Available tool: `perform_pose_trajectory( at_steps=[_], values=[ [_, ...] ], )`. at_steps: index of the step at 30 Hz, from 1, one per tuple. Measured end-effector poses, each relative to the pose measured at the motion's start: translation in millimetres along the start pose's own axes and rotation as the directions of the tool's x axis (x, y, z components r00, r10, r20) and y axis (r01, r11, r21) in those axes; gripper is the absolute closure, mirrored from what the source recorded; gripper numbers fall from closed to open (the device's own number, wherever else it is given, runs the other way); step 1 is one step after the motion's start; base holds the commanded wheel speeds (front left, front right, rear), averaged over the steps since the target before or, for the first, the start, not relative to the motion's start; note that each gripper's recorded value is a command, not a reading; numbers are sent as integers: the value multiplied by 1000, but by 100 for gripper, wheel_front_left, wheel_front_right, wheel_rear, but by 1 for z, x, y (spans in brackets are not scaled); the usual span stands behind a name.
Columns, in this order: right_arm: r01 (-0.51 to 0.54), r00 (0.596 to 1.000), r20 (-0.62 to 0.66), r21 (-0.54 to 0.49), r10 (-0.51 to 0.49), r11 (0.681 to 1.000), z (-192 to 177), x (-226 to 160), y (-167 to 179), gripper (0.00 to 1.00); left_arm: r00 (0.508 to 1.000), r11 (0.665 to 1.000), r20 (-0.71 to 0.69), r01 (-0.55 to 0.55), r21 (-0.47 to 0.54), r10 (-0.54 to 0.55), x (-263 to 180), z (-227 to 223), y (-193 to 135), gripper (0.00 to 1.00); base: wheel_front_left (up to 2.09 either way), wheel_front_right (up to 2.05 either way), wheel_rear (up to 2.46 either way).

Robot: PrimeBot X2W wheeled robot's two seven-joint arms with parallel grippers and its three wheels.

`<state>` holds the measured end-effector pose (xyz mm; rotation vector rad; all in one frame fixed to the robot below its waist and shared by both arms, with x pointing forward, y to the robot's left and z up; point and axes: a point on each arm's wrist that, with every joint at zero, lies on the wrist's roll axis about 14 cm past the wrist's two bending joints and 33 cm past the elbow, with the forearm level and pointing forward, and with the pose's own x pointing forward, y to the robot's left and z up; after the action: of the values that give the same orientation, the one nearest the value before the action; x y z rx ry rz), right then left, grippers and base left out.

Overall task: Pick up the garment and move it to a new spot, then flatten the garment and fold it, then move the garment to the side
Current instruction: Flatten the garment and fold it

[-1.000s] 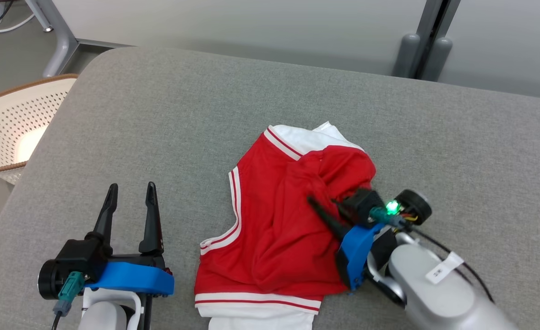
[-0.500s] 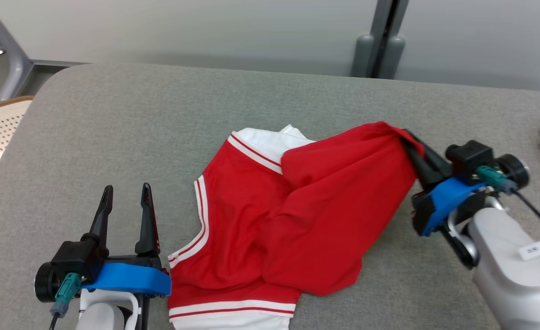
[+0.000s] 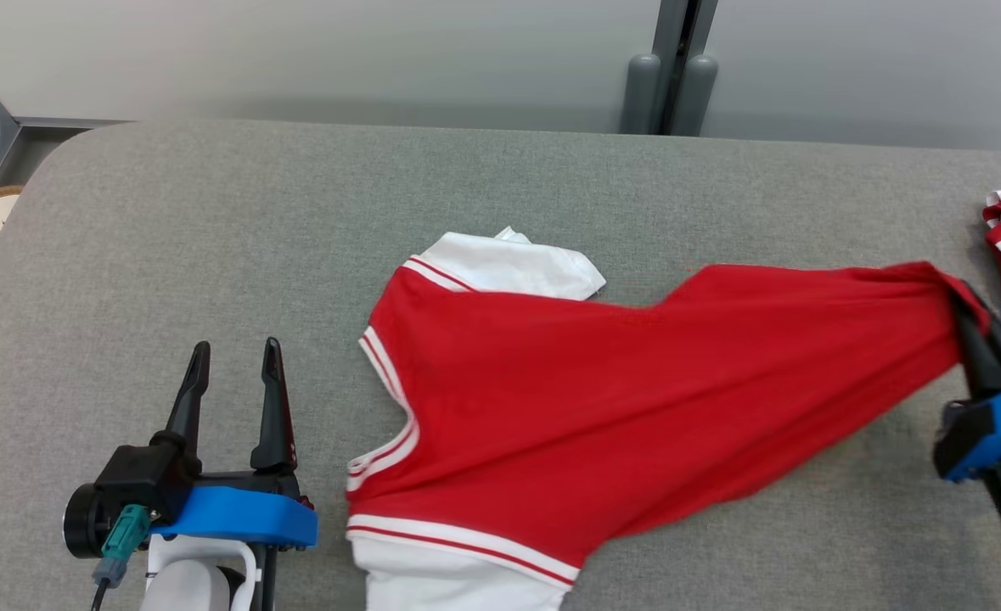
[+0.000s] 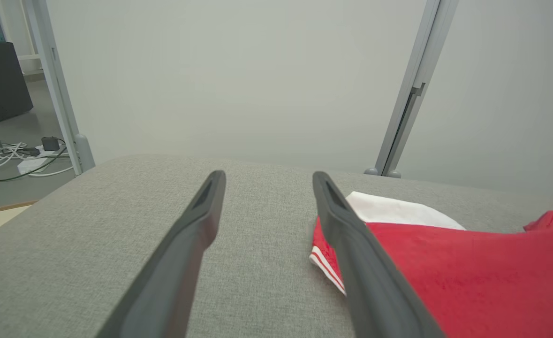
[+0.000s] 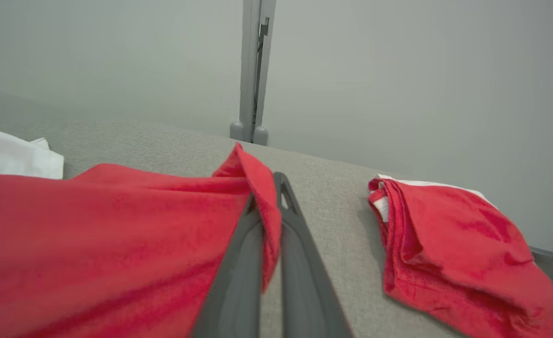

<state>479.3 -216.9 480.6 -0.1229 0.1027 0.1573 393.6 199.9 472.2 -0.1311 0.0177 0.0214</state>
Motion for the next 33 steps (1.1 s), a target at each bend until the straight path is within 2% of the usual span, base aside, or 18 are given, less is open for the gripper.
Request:
perform_pose_trajectory(
  at_steps=[4, 8, 9, 10, 11, 13, 17, 25, 33],
  values=[
    [85, 996, -9, 8, -85, 996, -3, -14, -26, 100, 1000, 1000, -5, -1, 0, 1, 0, -2, 0, 0, 0, 0, 0],
    [111, 994, -12, 19, -110, 994, -2, -18, -26, 100, 1000, 1000, -10, -3, 1, 3, 1, -4, 1, 0, 0, 0, 0],
    [111, 994, -6, 27, -111, 993, -1, -18, -23, 96, 1000, 1000, -11, -2, 0, 2, 1, -4, 1, 0, 0, 0, 0],
    [111, 994, -5, 27, -111, 994, 0, -17, -21, 51, 1000, 1000, -11, -2, 0, 2, 2, -4, 1, 0, 0, 0, 0],
    [114, 993, 1, 33, -114, 993, 1, -17, -20, 0, 1000, 1000, -11, -1, 1, 1, 2, -4, 0, 0, 0, 0, 0],
    [122, 992, 23, 42, -123, 992, 7, -17, -19, 0, 1000, 1000, -9, 1, 0, -1, 3, -3, 0, 0, 0, 0, 0],
    [141, 979, 146, 43, -145, 989, 37, -16, -19, 0, 1000, 1000, -4, 7, 0, -7, 3, -2, -2, 0, 0, 0, 0],
    [118, 943, 307, 57, -130, 991, 76, -27, 3, 0, 1000, 1000, 13, 28, 6, -28, 4, 4, -9, 0, 0, 0, 0],
    [51, 951, 299, 104, -80, 993, 63, -46, 41, 0, 999, 999, 19, 39, 11, -40, 4, 6, -12, 0, 0, 0, 0]
  ],
)
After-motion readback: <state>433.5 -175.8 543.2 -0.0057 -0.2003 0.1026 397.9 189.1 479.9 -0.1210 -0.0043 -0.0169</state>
